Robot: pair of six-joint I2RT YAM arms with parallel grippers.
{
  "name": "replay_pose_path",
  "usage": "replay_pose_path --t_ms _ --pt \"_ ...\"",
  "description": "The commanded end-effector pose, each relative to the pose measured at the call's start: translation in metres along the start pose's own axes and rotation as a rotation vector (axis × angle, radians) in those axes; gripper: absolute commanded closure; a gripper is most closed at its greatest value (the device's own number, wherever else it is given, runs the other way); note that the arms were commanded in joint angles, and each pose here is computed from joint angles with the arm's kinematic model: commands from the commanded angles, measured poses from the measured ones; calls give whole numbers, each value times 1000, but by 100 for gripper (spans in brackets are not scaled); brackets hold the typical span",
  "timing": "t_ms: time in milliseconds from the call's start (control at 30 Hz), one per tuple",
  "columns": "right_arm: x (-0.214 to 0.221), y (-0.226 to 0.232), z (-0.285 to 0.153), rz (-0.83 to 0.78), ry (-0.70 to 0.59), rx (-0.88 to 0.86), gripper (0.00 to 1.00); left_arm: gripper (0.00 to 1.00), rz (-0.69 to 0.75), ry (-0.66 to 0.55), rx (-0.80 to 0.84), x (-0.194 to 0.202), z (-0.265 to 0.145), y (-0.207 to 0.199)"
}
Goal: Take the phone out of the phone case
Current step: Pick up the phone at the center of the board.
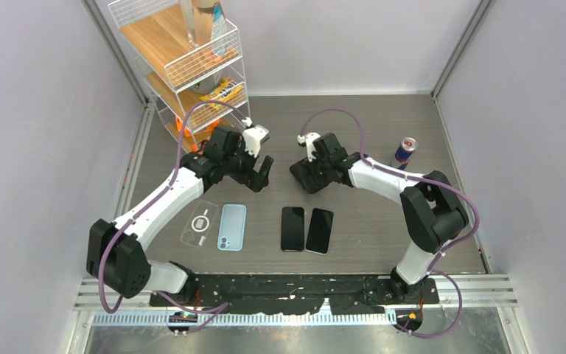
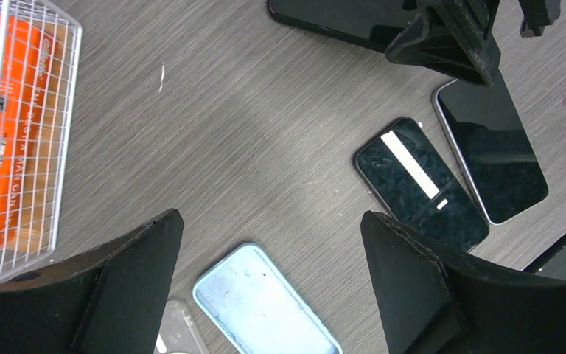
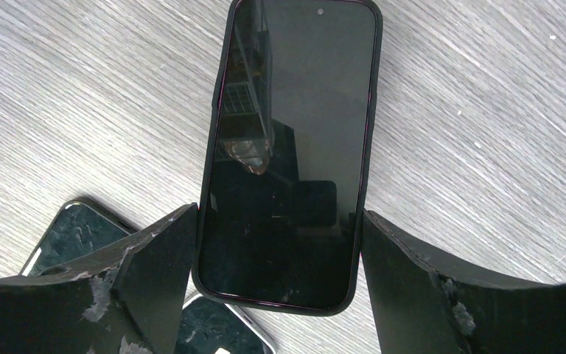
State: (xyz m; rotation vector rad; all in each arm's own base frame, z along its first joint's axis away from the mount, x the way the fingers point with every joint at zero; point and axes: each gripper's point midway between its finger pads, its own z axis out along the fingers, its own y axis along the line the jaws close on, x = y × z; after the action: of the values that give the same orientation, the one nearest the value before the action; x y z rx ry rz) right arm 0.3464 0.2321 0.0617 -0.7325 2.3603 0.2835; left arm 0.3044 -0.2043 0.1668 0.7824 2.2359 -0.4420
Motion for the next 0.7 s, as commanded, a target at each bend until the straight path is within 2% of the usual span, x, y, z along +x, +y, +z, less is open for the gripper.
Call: replay_pose_path --t_ms 0,67,133,267,433,533,667 --pt "-9 -5 -2 -2 -20 -12 93 5 -15 -82 54 -25 -4 -10" --pt "-3 -9 3 3 5 -7 87 5 -14 -86 54 -24 -6 -11" --pt "3 -11 8 4 32 -3 71 5 -10 -92 55 -23 -9 -11" --pt "8 -12 17 6 65 -6 54 5 3 -105 52 -23 -14 -12" --pt "8 -11 27 9 88 -16 42 4 15 -114 47 -21 -19 -12" --pt "1 -12 30 7 84 -15 31 4 19 -110 48 -18 -19 -12" --pt "-4 -12 35 6 90 -16 20 4 26 -104 48 -15 -19 -12"
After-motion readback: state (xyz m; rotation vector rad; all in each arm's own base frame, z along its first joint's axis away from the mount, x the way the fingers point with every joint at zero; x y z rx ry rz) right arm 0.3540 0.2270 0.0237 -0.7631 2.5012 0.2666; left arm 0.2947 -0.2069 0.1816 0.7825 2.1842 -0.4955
